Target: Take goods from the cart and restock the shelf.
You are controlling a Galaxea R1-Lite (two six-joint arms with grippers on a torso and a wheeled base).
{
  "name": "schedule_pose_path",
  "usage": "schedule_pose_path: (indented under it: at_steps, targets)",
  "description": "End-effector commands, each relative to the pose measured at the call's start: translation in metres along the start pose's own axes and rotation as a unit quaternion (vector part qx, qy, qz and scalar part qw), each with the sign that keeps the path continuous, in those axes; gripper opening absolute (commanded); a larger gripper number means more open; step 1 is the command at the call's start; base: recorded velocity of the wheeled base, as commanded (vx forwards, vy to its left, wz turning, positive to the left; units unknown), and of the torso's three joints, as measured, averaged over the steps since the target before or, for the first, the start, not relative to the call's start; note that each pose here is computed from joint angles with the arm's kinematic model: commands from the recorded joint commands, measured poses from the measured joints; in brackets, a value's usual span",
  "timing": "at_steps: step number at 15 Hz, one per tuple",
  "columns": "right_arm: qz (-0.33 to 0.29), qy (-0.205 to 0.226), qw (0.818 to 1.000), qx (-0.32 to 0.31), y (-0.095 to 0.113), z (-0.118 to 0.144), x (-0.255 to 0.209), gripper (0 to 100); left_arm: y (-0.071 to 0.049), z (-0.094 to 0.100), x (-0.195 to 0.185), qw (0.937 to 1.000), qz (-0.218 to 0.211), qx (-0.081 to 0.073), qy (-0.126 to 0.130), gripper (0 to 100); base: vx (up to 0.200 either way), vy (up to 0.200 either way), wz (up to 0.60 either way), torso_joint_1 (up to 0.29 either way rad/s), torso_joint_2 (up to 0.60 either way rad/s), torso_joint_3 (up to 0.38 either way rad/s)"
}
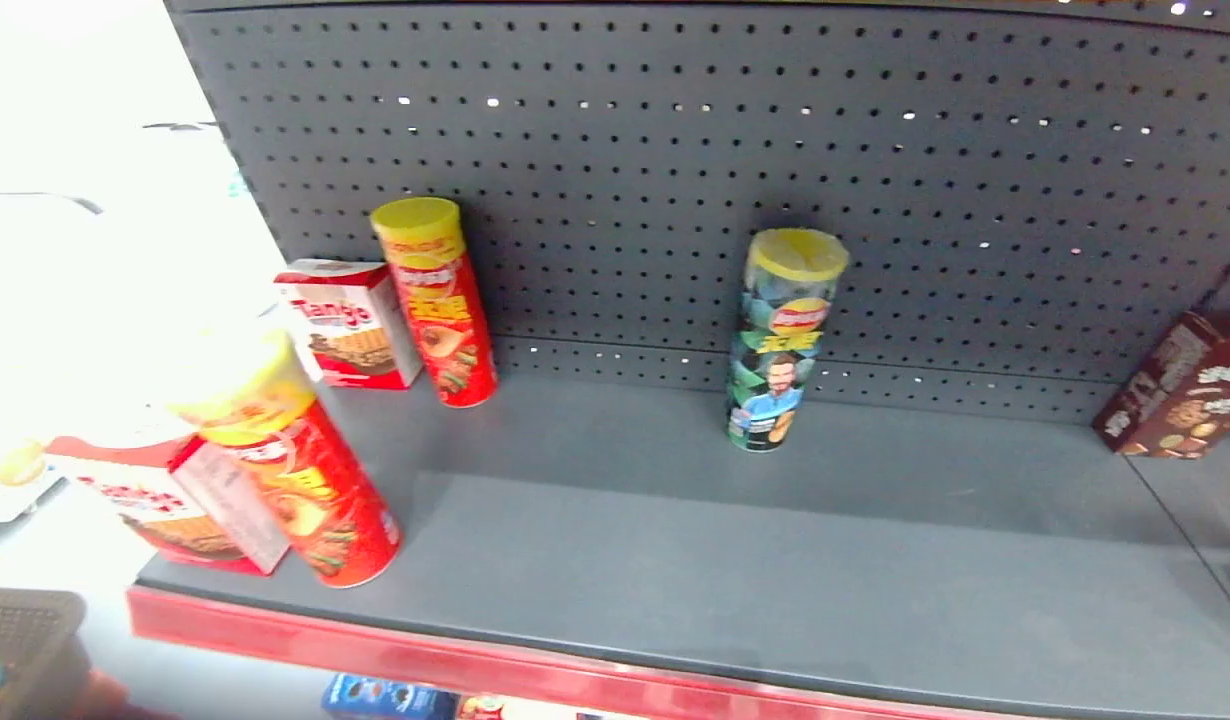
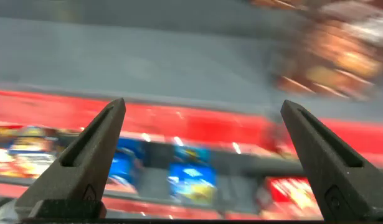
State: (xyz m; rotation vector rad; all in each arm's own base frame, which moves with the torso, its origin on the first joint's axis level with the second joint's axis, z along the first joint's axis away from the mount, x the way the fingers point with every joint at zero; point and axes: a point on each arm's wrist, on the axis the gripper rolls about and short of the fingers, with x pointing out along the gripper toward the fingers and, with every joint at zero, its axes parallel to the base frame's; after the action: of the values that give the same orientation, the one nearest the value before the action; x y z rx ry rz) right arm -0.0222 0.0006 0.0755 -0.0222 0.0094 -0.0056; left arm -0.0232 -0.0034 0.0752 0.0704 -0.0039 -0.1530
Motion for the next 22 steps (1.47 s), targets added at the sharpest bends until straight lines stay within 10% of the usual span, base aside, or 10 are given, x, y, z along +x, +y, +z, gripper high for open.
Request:
schedule_pose_path:
  at_steps: [1, 16, 17, 19, 22]
  targets:
    - [0.0, 0.0, 1.0, 0.0, 0.0, 0.0, 0.0, 100, 0.0, 0.0, 0.0, 1.0, 0.0, 0.0, 0.001, 100, 0.0, 0.0, 0.6, -0.007, -0.01, 0.002]
    - [-0.001, 0.0, 1.0, 0.004, 0.0, 0.0, 0.0, 100, 0.001, 0.005, -0.001, 0.9999, 0.014, 0.001, -0.009, 100, 0.0, 0.0, 0.12, 0.001, 0.0, 0.0]
    - [-0.002, 0.0, 1.0, 0.004, 0.0, 0.0, 0.0, 100, 0.003, 0.034, -0.006, 0.9988, 0.037, 0.008, -0.032, 100, 0.0, 0.0, 0.0, 0.0, 0.0, 0.0]
    - [-0.001, 0.0, 1.0, 0.004, 0.0, 0.0, 0.0, 100, 0.011, 0.087, 0.005, 0.996, 0.088, 0.005, 0.009, 100, 0.0, 0.0, 0.0, 0.0, 0.0, 0.0]
    - [-0.001, 0.0, 1.0, 0.004, 0.0, 0.0, 0.0, 100, 0.018, 0.101, 0.03, 0.987, 0.142, 0.009, 0.074, 100, 0.0, 0.0, 0.0, 0.0, 0.0, 0.0]
